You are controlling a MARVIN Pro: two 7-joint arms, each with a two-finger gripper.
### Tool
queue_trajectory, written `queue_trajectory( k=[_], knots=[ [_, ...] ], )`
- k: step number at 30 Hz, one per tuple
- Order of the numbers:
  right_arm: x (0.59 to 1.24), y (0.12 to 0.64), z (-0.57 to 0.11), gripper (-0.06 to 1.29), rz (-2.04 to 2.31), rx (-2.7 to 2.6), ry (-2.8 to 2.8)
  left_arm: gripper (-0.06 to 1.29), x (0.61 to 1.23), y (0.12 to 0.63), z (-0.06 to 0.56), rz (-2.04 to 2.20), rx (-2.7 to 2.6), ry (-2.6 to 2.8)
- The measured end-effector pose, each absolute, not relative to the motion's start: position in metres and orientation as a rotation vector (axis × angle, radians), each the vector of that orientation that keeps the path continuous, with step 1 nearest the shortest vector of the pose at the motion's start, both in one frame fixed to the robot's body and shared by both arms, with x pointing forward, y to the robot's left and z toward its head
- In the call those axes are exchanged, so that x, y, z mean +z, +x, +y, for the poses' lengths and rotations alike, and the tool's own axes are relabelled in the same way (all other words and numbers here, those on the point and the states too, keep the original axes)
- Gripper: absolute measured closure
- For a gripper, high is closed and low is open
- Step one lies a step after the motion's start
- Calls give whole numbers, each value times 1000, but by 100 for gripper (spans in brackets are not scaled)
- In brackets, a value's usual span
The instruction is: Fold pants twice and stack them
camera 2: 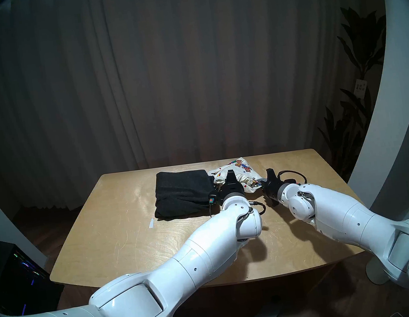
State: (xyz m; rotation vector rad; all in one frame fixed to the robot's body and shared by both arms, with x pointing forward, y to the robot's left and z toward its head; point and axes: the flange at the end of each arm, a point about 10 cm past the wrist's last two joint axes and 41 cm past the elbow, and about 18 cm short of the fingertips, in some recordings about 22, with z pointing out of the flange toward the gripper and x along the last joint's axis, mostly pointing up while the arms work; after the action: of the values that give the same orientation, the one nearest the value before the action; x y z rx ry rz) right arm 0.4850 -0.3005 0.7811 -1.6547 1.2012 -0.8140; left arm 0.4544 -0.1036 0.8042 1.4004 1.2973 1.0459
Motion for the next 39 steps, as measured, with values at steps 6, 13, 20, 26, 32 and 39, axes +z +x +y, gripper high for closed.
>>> queue_trajectory(
  k=[6, 13, 20, 26, 32, 39],
  knots=[
    [798, 490, -302, 126, 1186, -834, -1610, 124, 807, 452, -96, 1254, 1039, 1395],
    [814, 498, -303, 126, 1173, -858, -1572, 124, 812, 451, -91, 1212, 1039, 1392],
    [827, 504, -300, 126, 1147, -875, -1550, 124, 820, 453, -83, 1177, 1053, 1382],
    [837, 507, -295, 126, 1121, -889, -1536, 124, 829, 455, -79, 1134, 1060, 1371],
    [851, 509, -298, 126, 1110, -908, -1504, 124, 840, 457, -79, 1080, 1053, 1364],
    [866, 511, -303, 126, 1112, -923, -1455, 124, 853, 465, -78, 1031, 1050, 1357]
  ],
)
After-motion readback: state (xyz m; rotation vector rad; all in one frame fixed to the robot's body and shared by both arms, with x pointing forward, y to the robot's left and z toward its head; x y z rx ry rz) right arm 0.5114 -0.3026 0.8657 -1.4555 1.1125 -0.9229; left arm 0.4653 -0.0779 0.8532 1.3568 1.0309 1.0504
